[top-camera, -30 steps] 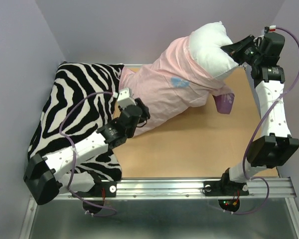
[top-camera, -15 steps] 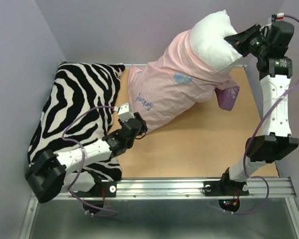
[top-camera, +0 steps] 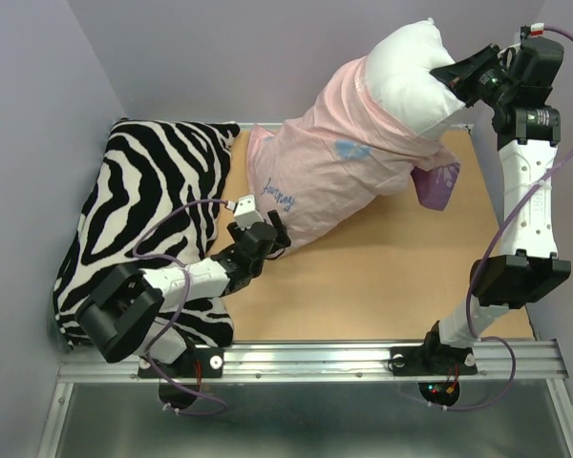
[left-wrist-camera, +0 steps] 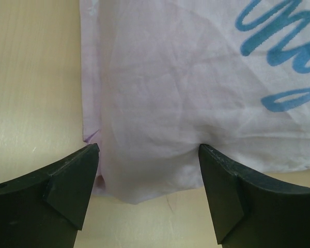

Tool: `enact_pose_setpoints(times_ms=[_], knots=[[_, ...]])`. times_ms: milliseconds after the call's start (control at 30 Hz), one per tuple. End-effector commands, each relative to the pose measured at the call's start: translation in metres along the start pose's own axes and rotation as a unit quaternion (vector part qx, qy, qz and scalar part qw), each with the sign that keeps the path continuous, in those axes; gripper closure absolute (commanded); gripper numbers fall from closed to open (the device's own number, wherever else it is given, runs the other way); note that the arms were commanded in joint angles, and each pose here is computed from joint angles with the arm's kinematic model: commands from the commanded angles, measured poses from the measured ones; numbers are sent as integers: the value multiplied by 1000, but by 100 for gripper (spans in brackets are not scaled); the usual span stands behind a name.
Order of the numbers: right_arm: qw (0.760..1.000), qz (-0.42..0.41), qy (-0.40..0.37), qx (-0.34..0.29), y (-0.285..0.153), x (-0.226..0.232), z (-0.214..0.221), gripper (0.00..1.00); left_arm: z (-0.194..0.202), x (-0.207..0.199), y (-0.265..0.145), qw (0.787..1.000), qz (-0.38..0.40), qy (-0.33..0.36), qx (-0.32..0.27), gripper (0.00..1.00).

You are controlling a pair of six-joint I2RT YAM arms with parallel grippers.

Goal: Remove the pillowcase from the pillow

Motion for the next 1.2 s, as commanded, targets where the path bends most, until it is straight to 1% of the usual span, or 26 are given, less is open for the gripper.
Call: enact_pose_setpoints(times_ms=[0, 100, 167, 200, 233, 267, 300, 333, 367, 433, 500, 533, 600, 633, 767, 933, 1167], knots=[[993, -89, -54, -63, -25, 49, -24, 99, -8, 0, 9, 1000, 16, -3, -19, 11], [993, -88, -54, -64, -26, 49, -24, 100, -3, 0, 14, 999, 29, 12, -8, 13], [993, -88, -54, -63, -25, 49, -25, 100, 2, -1, 17, 999, 42, 16, 5, 19], [993, -88, -54, -64, -25, 49, -25, 99, 4, -1, 17, 999, 47, 19, 11, 24], [992, -89, -56, -67, -26, 51, -26, 100, 8, 0, 19, 998, 50, 21, 21, 41], [992, -88, -55, -67, -24, 50, -27, 99, 10, 1, 20, 998, 48, 22, 27, 49], [992, -90, -57, -69, -24, 51, -28, 100, 12, 2, 20, 998, 46, 17, 32, 61], [992, -91, -58, -71, -25, 53, -29, 99, 18, 6, 21, 998, 32, 18, 48, 68], [991, -98, -61, -75, -26, 58, -31, 99, 20, 9, 22, 998, 24, 16, 55, 73], [989, -102, -64, -81, -29, 62, -34, 100, 26, 14, 24, 998, 8, 8, 69, 80], [987, -107, -69, -97, -35, 70, -38, 100, 30, 21, 26, 997, -17, 5, 78, 81], [986, -105, -71, -112, -39, 74, -41, 99, 34, 25, 29, 996, -39, 1, 85, 90], [980, -114, -79, -139, -50, 86, -47, 100, 37, 31, 34, 993, -63, -6, 95, 97], [978, -113, -78, -154, -52, 89, -52, 99, 39, 35, 39, 991, -77, -13, 106, 100], [971, -130, -73, -189, -67, 104, -63, 99, 38, 38, 49, 988, -96, -38, 112, 100], [952, -130, -80, -267, -98, 121, -77, 99, 28, 51, 66, 984, -109, -74, 117, 100], [928, -152, -78, -330, -130, 142, -85, 100, 12, 67, 87, 979, -147, -86, 116, 100]])
Point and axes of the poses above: each gripper's point midway between its finger pads, its own y axis out along the fingers, its own x axis along the line the jaws close on, z = x × y, the point moved 10 cm from there along -y, back along the fingers
